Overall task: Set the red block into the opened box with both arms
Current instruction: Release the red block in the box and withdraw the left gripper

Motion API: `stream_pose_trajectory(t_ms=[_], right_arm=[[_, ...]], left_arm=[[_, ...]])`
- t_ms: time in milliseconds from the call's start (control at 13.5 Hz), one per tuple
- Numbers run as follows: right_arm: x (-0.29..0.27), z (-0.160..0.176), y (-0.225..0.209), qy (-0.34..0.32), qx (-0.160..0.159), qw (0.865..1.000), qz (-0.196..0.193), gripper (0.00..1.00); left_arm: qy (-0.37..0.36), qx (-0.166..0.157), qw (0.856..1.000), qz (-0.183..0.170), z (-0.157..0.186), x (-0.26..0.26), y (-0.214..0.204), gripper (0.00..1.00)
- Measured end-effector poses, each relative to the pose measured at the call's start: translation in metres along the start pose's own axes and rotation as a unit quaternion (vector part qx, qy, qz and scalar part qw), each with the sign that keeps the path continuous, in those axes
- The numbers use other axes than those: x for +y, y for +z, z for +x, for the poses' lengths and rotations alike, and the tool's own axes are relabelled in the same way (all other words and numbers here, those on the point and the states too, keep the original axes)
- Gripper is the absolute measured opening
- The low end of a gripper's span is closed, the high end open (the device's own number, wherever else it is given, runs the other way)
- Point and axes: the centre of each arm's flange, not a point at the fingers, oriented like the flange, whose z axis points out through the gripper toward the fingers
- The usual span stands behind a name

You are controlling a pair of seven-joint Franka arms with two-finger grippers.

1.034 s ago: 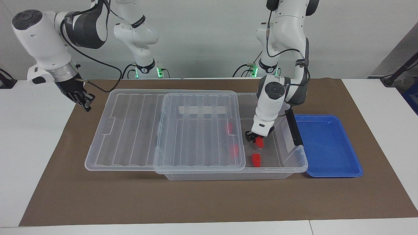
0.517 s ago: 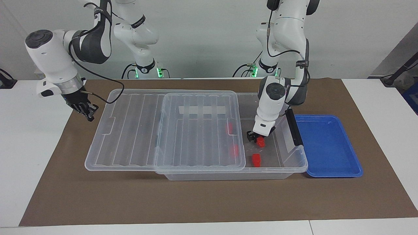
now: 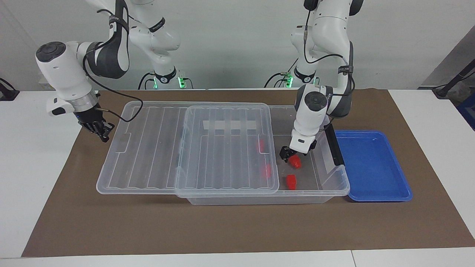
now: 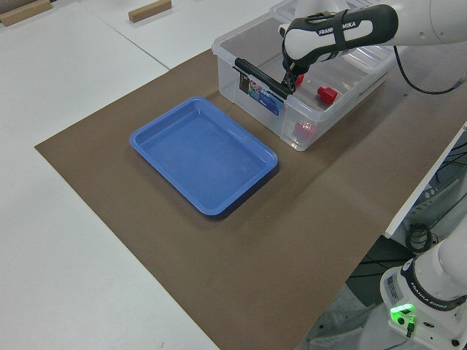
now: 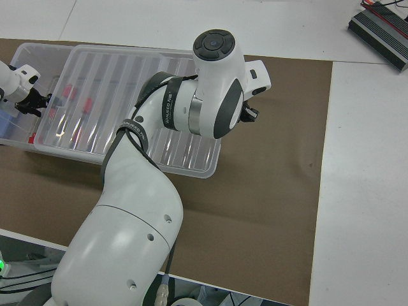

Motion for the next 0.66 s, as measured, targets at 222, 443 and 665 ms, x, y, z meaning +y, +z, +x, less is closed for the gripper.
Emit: stream_pose_trajectory(t_ms=[222,443,665], right_arm=[[-0.004,0.000,0.000,0.007,-0.002,1.000,0.017,0.01],[-0.012,-0.001,-0.001,0.017,-0.005,0.999,0.048,0.01],[-0.041,-0.005,-0.004,0.002,0.003,0.998,0.069,0.01]], left_arm=[[-0.011,-0.031,0.999,0.030,0.025,-0.032,-0.110,1.00],[0.038,-0.058,0.997,0.038,0.037,-0.103,-0.225,1.00],[0.066,-0.057,0.996,0.020,0.030,-0.192,-0.288,1.00]])
